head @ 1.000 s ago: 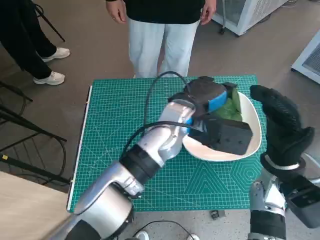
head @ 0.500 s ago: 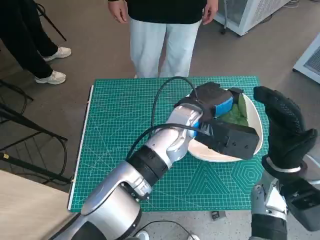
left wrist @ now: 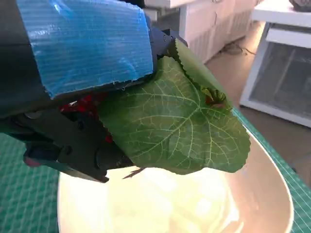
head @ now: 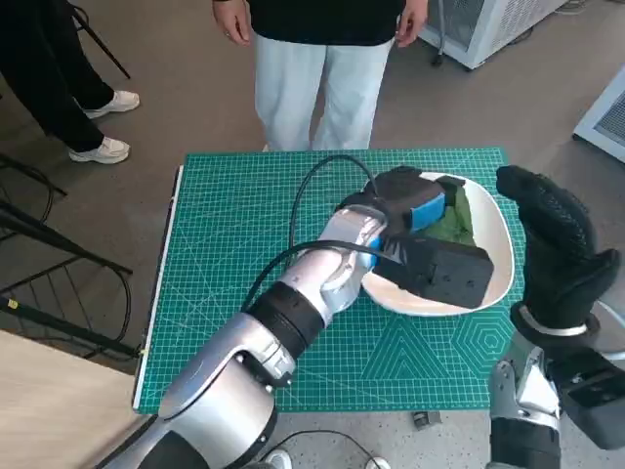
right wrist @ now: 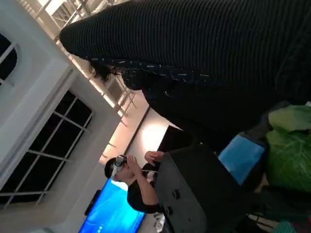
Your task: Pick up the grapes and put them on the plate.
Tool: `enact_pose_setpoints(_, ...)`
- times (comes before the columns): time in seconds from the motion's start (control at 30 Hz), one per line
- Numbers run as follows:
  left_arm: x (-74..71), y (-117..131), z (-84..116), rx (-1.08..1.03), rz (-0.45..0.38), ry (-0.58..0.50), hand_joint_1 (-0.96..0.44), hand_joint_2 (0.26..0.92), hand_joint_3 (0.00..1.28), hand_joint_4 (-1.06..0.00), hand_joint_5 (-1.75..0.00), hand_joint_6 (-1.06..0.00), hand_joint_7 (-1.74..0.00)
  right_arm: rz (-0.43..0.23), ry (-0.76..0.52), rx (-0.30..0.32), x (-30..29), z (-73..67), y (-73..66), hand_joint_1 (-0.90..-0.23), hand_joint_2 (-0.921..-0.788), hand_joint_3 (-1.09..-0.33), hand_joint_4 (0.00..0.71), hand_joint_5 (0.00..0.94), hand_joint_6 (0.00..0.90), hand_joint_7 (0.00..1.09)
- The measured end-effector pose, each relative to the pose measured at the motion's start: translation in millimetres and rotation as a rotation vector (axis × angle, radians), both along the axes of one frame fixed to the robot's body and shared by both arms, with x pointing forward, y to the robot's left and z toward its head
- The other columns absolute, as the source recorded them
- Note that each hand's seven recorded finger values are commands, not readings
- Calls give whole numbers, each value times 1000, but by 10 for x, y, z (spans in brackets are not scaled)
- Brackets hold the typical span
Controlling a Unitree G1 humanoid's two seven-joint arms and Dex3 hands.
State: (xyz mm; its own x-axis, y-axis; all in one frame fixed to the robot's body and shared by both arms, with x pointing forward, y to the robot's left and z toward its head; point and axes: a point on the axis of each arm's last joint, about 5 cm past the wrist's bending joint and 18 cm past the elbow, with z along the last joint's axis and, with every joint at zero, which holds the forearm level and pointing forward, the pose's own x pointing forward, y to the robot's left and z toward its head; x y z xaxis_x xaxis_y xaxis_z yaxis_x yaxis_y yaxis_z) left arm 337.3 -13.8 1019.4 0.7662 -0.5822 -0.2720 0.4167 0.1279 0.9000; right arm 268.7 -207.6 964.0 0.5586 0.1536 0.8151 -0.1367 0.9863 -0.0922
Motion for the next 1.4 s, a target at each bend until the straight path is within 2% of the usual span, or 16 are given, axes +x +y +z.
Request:
enact_pose_setpoints(0.07,6,13,-15,5,-2,31,-238,864,233,-463,-1290,-231,-451,1,0,0,1,-1,2,-543,-921,-597,222,0,-1,414)
enact_pose_setpoints(0.1,8,19,-22,8,-2,42,-330,881,195,-457,-1219,-228,-419,2,1,0,1,-1,3,-543,-921,-598,222,0,-1,413)
enact_pose_setpoints(0.2,14,32,-37,17,1,61,-495,907,161,-440,-1013,-225,-350,3,3,0,2,-5,5,-544,-921,-599,219,0,-1,409)
enact_pose_setpoints(0.33,17,37,-37,28,6,60,-599,918,189,-398,-767,-246,-279,5,7,0,4,-12,8,-544,-921,-601,215,0,-1,406)
enact_pose_setpoints(0.53,19,25,-8,60,7,28,-666,921,273,-349,-306,-276,-205,7,15,-2,7,-31,10,-545,-921,-603,214,0,-1,403)
enact_pose_setpoints(0.67,17,16,4,76,5,-1,-689,921,347,-335,-142,-285,-178,9,19,-5,10,-44,11,-545,-921,-604,214,0,-1,404)
enact_pose_setpoints(0.87,12,9,0,91,-3,-49,-711,921,405,-341,-72,-289,-158,17,24,-10,16,-55,12,-549,-921,-604,213,0,-1,402)
enact_pose_setpoints(1.2,25,42,11,53,-8,-120,-697,921,402,-393,-37,-313,-110,23,25,-13,22,-56,14,-556,-921,-606,210,0,-1,385)
enact_pose_setpoints(1.4,53,119,31,-38,9,-149,-653,921,398,-345,-8,-316,-83,29,23,-14,33,-48,32,-557,-921,-608,209,0,-1,381)
